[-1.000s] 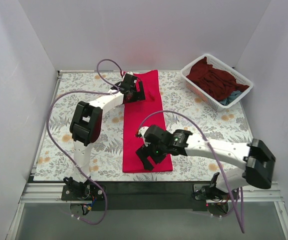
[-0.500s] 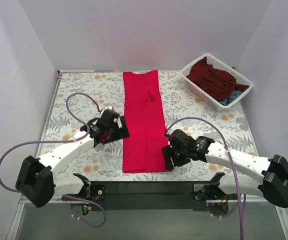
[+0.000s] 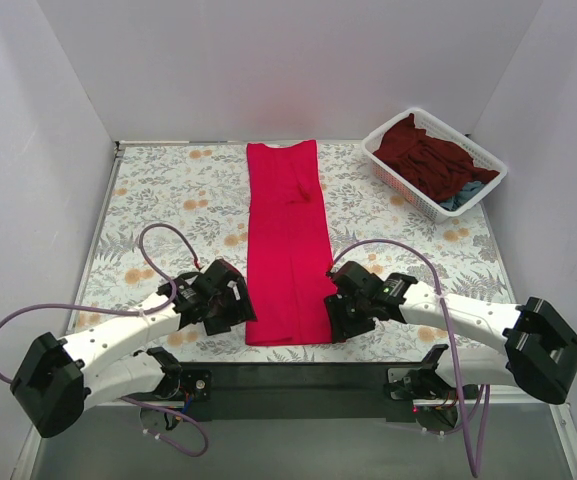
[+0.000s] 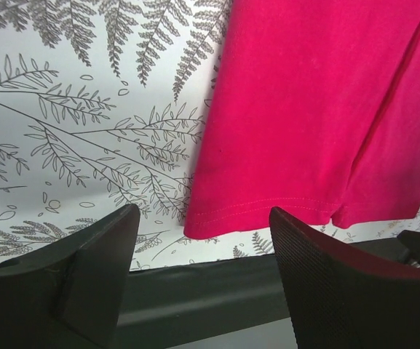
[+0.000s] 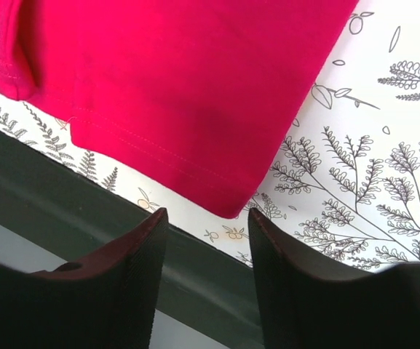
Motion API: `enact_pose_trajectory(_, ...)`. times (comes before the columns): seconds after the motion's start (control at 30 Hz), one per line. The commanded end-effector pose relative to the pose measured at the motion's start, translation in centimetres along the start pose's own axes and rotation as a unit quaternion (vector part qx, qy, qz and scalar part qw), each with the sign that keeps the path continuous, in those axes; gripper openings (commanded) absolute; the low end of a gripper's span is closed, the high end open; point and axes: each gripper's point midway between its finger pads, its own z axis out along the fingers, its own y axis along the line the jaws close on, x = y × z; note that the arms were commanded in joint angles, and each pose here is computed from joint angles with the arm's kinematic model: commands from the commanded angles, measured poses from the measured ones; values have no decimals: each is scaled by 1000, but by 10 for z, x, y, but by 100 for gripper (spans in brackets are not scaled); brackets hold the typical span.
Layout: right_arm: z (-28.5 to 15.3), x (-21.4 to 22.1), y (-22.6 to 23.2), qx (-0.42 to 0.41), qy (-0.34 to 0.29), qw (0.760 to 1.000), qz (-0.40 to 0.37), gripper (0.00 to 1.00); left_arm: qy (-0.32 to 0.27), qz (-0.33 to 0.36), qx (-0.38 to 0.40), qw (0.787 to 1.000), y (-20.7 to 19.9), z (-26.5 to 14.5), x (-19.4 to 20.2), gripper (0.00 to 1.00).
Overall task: Fold and stack the t-shirts
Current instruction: Fold the tshirt
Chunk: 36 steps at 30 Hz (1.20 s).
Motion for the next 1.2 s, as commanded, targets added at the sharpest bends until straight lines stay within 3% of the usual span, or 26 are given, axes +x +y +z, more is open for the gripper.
enact_pose_trajectory(0.0, 4, -7, -2, 3, -16, 1000, 15, 53, 10, -4, 10, 1000, -12, 0, 3, 70)
enact_pose_trajectory(0.3, 12, -7, -15, 19, -20, 999, 39, 51, 26, 10, 6, 1000, -20, 9, 10, 67)
enact_pose_trajectory(0.6, 22, 4, -21, 26, 3, 999, 44, 50, 48, 24, -10, 999, -17, 14, 22, 56)
enact_pose_trajectory(0.77, 26, 13, -23, 26, 24, 998, 45, 40, 59, 31, -27, 997, -11, 14, 28, 55)
enact_pose_trajectory(1.07, 27, 17, -24, 24, 31, 998, 40, 11, 71, 39, -47, 996, -1, 15, 35, 54)
enact_pose_trajectory(1.17, 28, 18, -24, 25, 33, 998, 40, 8, 89, 39, -47, 994, 1, 17, 42, 50)
